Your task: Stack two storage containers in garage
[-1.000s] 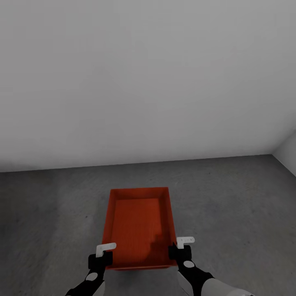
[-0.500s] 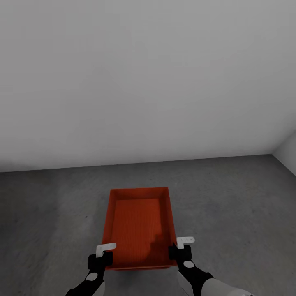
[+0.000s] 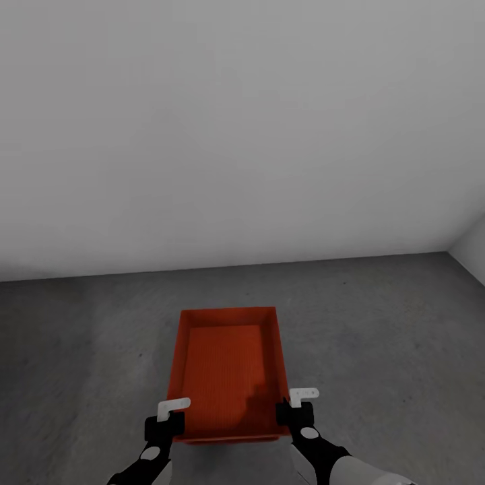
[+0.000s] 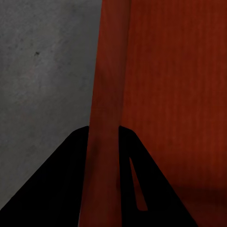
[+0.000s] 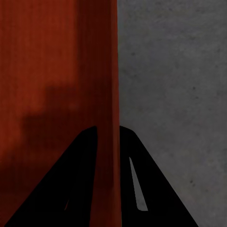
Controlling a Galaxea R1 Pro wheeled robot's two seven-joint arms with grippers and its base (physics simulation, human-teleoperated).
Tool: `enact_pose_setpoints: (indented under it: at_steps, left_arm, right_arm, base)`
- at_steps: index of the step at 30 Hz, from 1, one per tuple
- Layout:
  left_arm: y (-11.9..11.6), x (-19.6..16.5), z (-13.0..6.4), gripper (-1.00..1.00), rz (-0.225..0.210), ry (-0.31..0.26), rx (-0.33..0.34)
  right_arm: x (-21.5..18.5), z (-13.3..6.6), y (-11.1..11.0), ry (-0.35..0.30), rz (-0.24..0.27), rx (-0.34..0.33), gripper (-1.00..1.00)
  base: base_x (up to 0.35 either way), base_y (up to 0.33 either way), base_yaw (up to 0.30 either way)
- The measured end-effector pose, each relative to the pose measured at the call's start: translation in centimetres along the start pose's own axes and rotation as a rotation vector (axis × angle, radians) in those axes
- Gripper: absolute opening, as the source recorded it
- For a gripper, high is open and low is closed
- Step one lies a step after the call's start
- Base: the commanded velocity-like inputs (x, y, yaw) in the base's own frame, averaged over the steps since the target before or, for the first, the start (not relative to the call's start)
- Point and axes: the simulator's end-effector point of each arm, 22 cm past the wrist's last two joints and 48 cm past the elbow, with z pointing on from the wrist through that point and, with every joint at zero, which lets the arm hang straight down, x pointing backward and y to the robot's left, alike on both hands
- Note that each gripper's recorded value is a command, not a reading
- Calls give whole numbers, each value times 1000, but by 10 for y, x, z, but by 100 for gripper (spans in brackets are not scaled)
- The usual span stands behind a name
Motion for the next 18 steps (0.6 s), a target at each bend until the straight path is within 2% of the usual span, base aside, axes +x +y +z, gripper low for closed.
enact_pose_setpoints:
  at_steps: [18]
  left_arm:
    - [-3,10,20,-100,-1,0,0]
  right_arm:
    - [9,20,0,0,0,0,-100]
  base:
    - [0,0,0]
